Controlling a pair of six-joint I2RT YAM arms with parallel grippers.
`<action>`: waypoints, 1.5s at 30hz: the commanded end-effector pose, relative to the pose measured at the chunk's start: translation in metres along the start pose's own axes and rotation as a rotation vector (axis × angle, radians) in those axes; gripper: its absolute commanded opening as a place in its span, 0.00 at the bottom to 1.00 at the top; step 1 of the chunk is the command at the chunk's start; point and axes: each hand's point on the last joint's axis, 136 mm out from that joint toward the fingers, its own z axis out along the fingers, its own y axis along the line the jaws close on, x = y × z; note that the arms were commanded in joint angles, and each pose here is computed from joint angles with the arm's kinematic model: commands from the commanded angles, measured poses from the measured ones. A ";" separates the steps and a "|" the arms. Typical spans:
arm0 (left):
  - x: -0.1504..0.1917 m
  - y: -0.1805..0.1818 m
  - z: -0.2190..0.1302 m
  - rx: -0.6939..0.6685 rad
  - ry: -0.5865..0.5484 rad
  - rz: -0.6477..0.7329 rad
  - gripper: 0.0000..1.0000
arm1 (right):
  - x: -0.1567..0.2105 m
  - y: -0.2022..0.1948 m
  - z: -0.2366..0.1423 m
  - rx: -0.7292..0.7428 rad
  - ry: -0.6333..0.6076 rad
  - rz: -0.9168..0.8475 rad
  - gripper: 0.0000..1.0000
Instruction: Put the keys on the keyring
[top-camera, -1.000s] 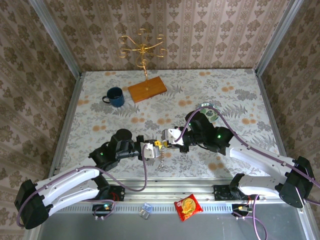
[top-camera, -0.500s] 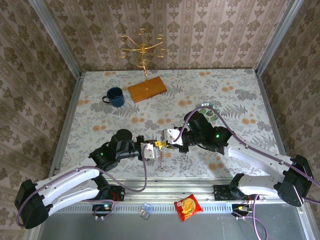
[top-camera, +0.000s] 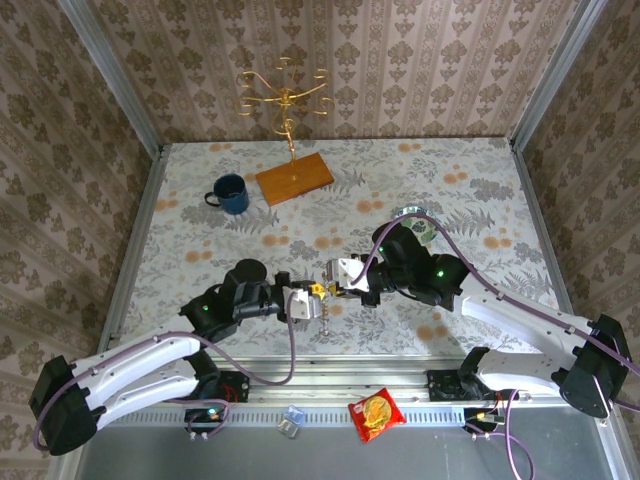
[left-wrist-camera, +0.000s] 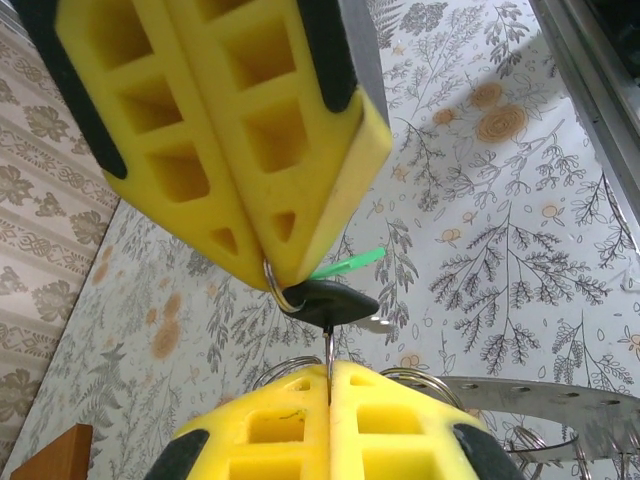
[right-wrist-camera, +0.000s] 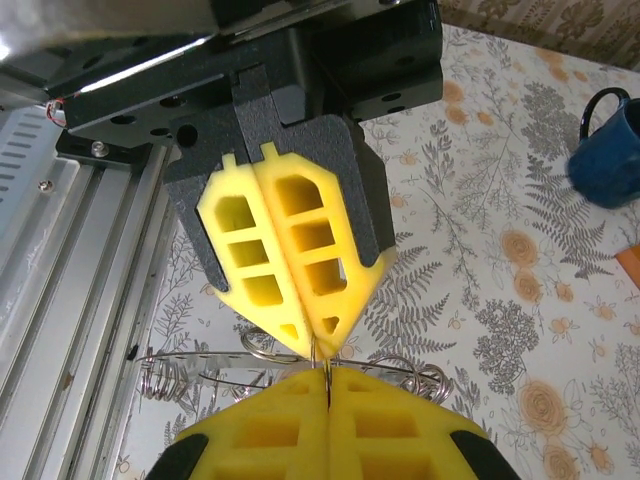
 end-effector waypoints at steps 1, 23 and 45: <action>-0.010 0.005 0.001 -0.020 -0.032 0.046 0.00 | 0.006 0.007 0.000 -0.034 0.018 0.018 0.00; -0.011 0.002 0.001 -0.016 -0.038 0.048 0.00 | 0.013 0.003 0.007 -0.023 0.042 0.031 0.00; -0.011 0.002 0.001 -0.017 -0.035 0.053 0.00 | 0.016 0.005 0.006 -0.030 0.052 0.032 0.00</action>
